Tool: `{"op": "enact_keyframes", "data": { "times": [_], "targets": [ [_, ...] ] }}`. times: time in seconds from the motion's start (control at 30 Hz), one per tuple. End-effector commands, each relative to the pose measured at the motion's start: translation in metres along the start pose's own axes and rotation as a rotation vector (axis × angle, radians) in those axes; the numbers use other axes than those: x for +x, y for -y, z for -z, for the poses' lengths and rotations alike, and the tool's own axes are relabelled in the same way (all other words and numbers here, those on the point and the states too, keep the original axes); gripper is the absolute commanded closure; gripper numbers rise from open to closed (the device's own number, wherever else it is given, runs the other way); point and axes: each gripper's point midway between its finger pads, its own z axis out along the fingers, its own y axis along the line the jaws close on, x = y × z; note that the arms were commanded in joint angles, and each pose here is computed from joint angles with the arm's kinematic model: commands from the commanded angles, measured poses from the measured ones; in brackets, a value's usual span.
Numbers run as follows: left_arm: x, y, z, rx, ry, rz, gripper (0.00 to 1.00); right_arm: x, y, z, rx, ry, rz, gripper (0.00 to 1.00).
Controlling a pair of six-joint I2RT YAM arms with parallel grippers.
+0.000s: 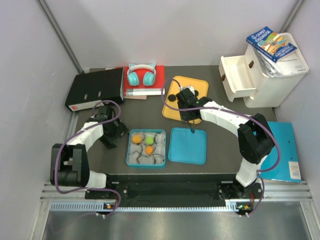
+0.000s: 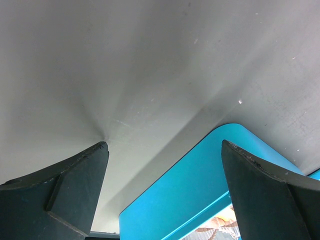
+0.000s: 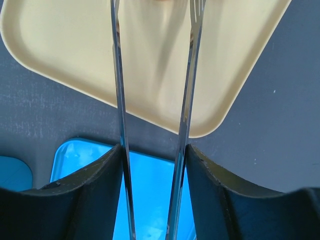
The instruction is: Pack the cookies
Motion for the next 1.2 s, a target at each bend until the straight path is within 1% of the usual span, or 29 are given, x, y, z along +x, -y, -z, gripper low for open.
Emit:
{"op": "enact_keyframes", "data": {
  "times": [0.0,0.27,0.4,0.63,0.8,0.83,0.87,0.9,0.97,1.0,1.03,1.1,1.17],
  "targets": [
    [-0.003,0.002,0.004,0.022,0.020,0.006,0.01,-0.023,0.001,0.016,-0.030,0.060,-0.041,0.52],
    [-0.004,0.003,0.004,0.024,0.022,0.007,0.02,-0.017,0.006,0.018,-0.008,0.042,-0.032,0.67],
    [-0.004,0.003,0.004,0.024,0.024,0.007,0.02,-0.022,0.010,0.029,-0.006,0.063,-0.042,0.69],
    [-0.005,0.003,0.004,0.023,0.025,0.004,0.02,-0.047,0.014,0.084,-0.066,0.180,-0.067,0.71],
    [-0.007,0.004,0.005,0.020,0.031,0.005,0.02,-0.047,0.004,0.121,-0.128,0.235,-0.037,0.71],
    [-0.007,0.004,0.006,0.018,0.033,0.007,0.02,-0.041,0.001,0.124,-0.137,0.232,-0.014,0.72],
    [-0.007,0.003,0.006,0.017,0.032,0.006,0.02,-0.042,-0.001,0.138,-0.166,0.264,-0.010,0.72],
    [-0.008,0.003,0.006,0.013,0.033,0.004,0.02,-0.036,-0.017,0.148,-0.226,0.268,0.027,0.72],
    [-0.008,0.003,0.006,0.013,0.035,0.004,0.02,-0.024,-0.029,0.159,-0.289,0.291,0.083,0.73],
    [-0.009,0.003,0.006,0.012,0.036,0.006,0.02,-0.016,-0.042,0.178,-0.348,0.324,0.119,0.73],
    [-0.009,0.003,0.007,0.012,0.036,0.006,0.02,-0.005,-0.045,0.179,-0.358,0.317,0.146,0.73],
    [-0.009,0.003,0.007,0.011,0.039,0.009,0.02,0.012,-0.056,0.196,-0.407,0.318,0.190,0.73],
    [-0.010,0.004,0.006,0.013,0.039,0.010,0.02,0.027,-0.060,0.200,-0.420,0.290,0.206,0.73]
  ]
}}
